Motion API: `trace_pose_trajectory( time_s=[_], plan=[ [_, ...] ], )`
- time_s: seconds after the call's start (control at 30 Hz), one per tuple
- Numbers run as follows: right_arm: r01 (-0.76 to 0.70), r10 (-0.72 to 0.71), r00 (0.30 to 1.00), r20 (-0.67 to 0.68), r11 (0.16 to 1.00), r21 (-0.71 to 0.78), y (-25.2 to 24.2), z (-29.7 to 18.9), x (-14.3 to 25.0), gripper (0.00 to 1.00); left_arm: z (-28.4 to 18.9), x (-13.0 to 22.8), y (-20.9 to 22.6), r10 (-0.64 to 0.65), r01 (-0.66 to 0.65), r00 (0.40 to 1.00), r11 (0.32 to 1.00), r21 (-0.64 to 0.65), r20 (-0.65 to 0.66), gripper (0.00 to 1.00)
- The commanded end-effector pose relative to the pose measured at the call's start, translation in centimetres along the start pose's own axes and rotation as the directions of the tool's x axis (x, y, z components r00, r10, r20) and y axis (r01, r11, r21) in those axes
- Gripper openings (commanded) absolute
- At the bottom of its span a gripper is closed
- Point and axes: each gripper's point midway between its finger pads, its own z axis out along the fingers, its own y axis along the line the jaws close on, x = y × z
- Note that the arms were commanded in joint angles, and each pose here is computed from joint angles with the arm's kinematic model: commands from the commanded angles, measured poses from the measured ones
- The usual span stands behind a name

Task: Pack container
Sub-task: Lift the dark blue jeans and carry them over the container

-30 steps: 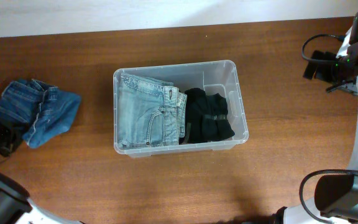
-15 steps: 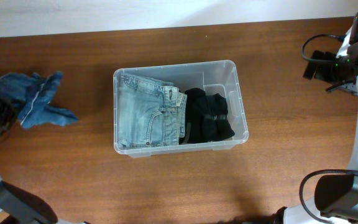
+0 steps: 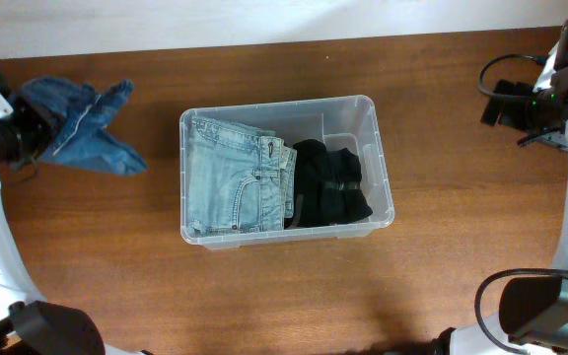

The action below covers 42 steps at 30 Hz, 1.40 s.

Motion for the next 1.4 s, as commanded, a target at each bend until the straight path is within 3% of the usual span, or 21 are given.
trace_pose_trajectory(
  time_s=[0.0, 0.33, 0.53, 0.83, 1.03, 1.2, 1.37],
  plan=[
    [-0.009, 0.009, 1.000, 0.010, 1.000, 0.008, -0.2, -0.2, -0.2, 0.99, -5.2, -1.7, -7.4, 0.109, -0.128, 0.987, 0.978, 0.167, 0.119, 0.01],
    [-0.009, 0.009, 1.000, 0.010, 1.000, 0.008, -0.2, -0.2, -0.2, 0.99, -8.8, 1.4, -18.7, 0.266, -0.301, 0.953, 0.891, 0.340, 0.146, 0.01],
    [-0.009, 0.009, 1.000, 0.010, 1.000, 0.008, -0.2, -0.2, -0.2, 0.99, -9.9, 6.9, -27.3, 0.403, -0.404, 0.905, 0.718, 0.566, 0.135, 0.01],
    [-0.009, 0.009, 1.000, 0.010, 1.000, 0.008, -0.2, -0.2, -0.2, 0.99, -11.1, 16.0, -37.4, 0.560, -0.503, 0.802, 0.449, 0.738, 0.206, 0.01],
    [-0.009, 0.009, 1.000, 0.010, 1.000, 0.008, -0.2, -0.2, -0.2, 0.99, -8.1, 20.9, -40.4, 0.625, -0.490, 0.762, 0.383, 0.783, 0.171, 0.01],
    [-0.009, 0.009, 1.000, 0.010, 1.000, 0.008, -0.2, -0.2, -0.2, 0.99, -6.1, 25.3, -42.3, 0.688, -0.420, 0.715, 0.278, 0.864, 0.126, 0.01],
    [-0.009, 0.009, 1.000, 0.010, 1.000, 0.008, -0.2, -0.2, -0.2, 0.99, -3.3, 28.1, -42.6, 0.725, -0.395, 0.684, 0.278, 0.875, 0.079, 0.00]
  ],
)
